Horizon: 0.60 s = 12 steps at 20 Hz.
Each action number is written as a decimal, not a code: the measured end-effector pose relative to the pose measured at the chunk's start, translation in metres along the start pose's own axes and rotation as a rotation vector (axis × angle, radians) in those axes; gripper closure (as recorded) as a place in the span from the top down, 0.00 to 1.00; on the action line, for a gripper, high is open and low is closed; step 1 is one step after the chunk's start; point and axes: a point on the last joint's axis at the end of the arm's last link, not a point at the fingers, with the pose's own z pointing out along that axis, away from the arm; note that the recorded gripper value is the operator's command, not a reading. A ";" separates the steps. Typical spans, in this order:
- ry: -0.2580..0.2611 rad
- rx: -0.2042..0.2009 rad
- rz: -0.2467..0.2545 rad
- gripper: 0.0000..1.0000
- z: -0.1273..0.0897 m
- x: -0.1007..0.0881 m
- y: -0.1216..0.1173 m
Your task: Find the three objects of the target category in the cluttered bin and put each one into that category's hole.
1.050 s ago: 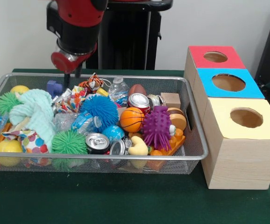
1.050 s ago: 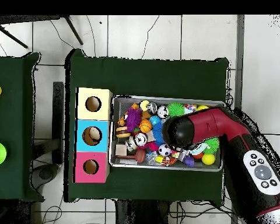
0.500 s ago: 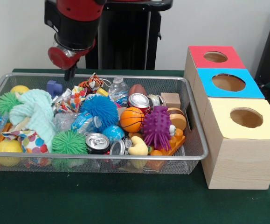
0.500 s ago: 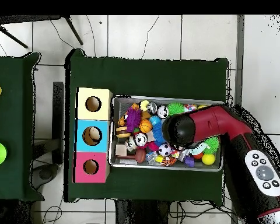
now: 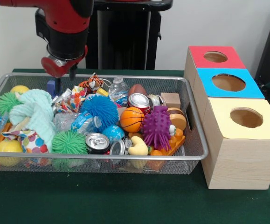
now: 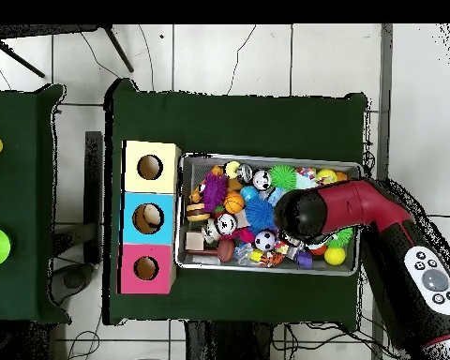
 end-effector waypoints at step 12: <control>-0.044 -0.029 -0.025 1.00 0.027 -0.010 0.007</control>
